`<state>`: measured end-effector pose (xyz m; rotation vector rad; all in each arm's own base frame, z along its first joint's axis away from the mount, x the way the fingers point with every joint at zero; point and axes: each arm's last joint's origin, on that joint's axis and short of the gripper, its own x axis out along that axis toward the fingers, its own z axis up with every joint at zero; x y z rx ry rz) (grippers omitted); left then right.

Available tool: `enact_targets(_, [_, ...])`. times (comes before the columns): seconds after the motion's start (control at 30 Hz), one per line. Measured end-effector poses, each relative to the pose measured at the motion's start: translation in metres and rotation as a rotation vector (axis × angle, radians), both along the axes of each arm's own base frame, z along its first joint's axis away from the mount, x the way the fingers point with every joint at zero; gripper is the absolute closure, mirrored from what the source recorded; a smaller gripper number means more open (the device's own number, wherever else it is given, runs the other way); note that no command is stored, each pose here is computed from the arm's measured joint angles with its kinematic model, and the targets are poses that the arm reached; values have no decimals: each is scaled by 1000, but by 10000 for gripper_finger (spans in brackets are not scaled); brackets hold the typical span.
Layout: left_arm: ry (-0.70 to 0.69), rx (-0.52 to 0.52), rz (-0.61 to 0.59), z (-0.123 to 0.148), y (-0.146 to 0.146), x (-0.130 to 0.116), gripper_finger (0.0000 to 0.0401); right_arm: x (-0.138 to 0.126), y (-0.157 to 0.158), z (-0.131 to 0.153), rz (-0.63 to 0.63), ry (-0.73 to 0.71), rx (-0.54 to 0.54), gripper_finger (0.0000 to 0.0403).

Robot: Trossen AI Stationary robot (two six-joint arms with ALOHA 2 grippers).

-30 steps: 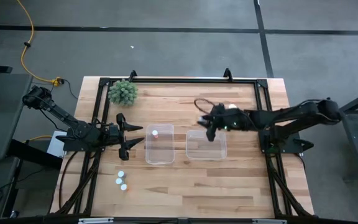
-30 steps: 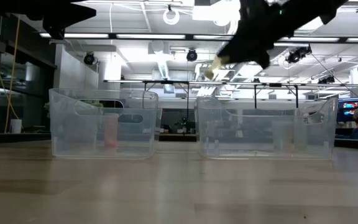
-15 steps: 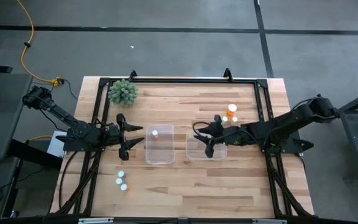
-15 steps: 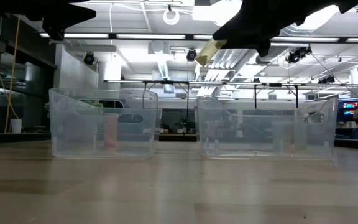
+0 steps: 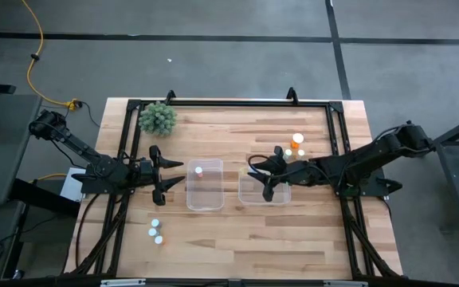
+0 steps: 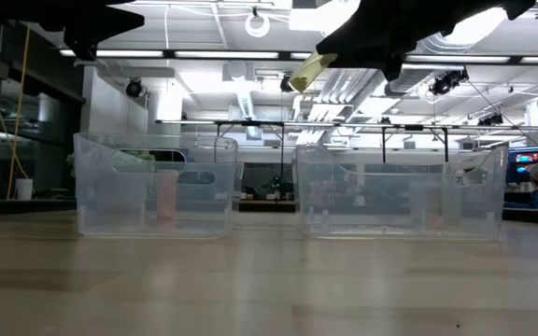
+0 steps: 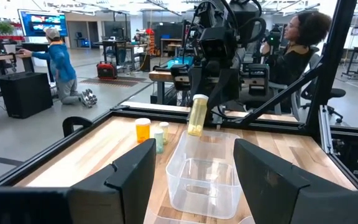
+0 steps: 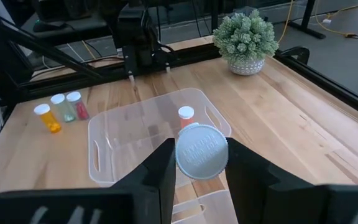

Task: Pick and place medicine bottles into bin by pill shape (circle, oval)
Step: Put the top yellow tablet bottle into the left transparent bin

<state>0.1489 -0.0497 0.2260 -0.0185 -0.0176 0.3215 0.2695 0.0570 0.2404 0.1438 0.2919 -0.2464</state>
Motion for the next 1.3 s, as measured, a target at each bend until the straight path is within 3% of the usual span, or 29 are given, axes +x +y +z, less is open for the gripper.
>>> enact_targets(0.4, [0, 0, 0, 0, 0, 0, 197, 5, 3, -2, 49, -18, 33, 303])
enact_targets(0.6, [5, 17, 2, 0, 0, 0, 197, 35, 13, -6, 147, -51, 13, 303])
enact_targets(0.7, [5, 18, 2, 0, 0, 0, 197, 65, 21, 1, 161, 21, -28, 303])
enact_targets(0.97, [3, 13, 2, 0, 0, 0, 197, 138, 22, -8, 103, 376, -203, 303])
enact_targets(1.17, [3, 11, 1, 0, 0, 0, 197, 170, -1, -23, 57, 536, -210, 303])
enact_targets(1.3, [4, 11, 1, 0, 0, 0, 197, 180, -19, -38, 64, 617, -159, 303])
